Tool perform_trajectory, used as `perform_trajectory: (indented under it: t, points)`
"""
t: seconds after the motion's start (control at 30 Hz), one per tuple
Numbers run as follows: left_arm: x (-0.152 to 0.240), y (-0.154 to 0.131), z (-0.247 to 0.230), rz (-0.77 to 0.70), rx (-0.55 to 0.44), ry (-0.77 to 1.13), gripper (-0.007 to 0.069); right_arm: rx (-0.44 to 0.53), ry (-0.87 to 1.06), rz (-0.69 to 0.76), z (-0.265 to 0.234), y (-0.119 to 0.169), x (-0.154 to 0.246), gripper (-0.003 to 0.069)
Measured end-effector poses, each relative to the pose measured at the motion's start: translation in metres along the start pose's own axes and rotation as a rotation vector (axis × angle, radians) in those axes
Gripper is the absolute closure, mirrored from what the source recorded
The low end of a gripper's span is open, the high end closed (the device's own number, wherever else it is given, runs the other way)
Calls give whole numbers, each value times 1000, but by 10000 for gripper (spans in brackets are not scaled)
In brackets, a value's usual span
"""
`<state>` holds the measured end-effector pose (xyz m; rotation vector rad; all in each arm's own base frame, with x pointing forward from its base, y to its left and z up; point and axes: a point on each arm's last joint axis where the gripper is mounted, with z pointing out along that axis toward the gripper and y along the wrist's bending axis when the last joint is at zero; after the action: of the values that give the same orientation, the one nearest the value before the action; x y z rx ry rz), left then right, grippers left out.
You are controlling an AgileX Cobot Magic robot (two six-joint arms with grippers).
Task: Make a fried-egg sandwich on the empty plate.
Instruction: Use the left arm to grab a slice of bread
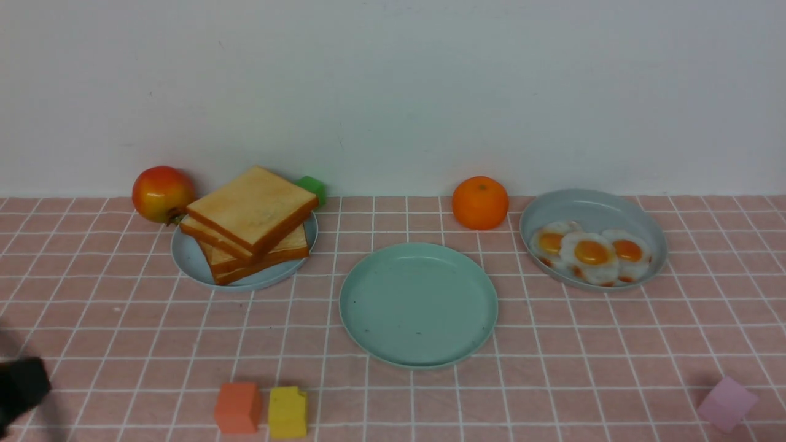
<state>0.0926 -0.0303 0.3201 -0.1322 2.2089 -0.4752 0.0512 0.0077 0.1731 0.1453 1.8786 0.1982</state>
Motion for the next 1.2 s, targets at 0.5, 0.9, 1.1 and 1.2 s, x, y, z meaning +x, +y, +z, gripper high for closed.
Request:
perform_trajectory:
  t: [0.5, 0.9, 1.1, 1.2]
  points:
    - [-107, -45, 162, 349, -86, 401, 638, 0, 0, 0, 0, 0, 0, 417]
    - [-138, -76, 283, 553, -266, 596, 638, 0, 0, 0, 0, 0, 0, 417]
    - [-162, -63, 306, 501, -236, 576, 624, 0, 0, 0, 0, 0, 0, 417]
    - [-163, -57, 316, 544, -217, 577, 543, 0, 0, 1, 0, 0, 0, 417]
